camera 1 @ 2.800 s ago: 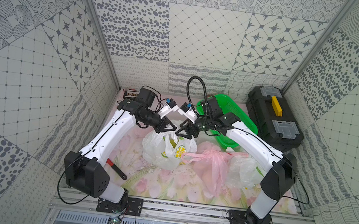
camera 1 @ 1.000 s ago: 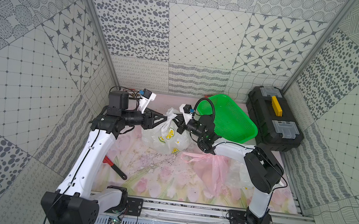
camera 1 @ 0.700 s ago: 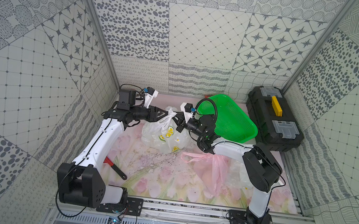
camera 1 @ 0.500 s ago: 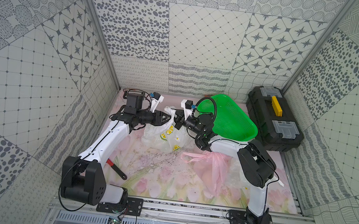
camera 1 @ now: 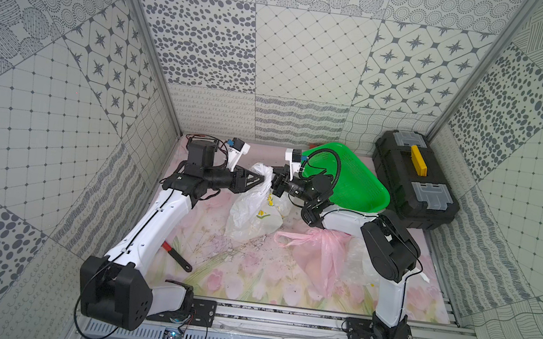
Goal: Place the pears into plastic bags & tie knots
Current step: Tie the plastic bag at the center of the board.
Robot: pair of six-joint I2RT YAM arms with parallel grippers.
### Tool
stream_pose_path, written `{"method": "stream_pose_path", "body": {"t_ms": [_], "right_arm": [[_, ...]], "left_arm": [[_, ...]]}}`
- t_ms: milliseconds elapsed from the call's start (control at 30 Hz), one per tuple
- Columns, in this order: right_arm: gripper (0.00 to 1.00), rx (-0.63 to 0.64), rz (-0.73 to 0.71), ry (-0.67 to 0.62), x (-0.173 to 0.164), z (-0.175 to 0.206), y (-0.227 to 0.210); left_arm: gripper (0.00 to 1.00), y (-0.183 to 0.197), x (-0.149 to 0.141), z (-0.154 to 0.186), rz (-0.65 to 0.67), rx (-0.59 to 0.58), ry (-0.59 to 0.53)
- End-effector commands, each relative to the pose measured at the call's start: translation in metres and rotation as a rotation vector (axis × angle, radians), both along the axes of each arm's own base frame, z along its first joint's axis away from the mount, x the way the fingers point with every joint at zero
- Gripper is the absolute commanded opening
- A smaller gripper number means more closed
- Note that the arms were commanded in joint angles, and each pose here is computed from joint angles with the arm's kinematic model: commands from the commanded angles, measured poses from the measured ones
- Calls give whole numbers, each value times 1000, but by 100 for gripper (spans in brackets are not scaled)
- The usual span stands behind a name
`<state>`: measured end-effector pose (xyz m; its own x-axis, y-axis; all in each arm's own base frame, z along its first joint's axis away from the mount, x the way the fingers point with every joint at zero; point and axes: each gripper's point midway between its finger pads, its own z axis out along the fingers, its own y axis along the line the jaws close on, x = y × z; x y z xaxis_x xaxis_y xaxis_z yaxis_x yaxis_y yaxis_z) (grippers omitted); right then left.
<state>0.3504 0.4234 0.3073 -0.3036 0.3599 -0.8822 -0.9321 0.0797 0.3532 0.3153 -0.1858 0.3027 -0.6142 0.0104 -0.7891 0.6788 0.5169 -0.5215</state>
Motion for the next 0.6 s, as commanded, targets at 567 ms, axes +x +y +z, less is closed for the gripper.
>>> {"method": "stream_pose_path", "body": {"t_ms": [567], "right_arm": [[0,90,162,42,-23,21,-6]], "left_arm": [[41,10,-2,24,-48,-31,-8]]}}
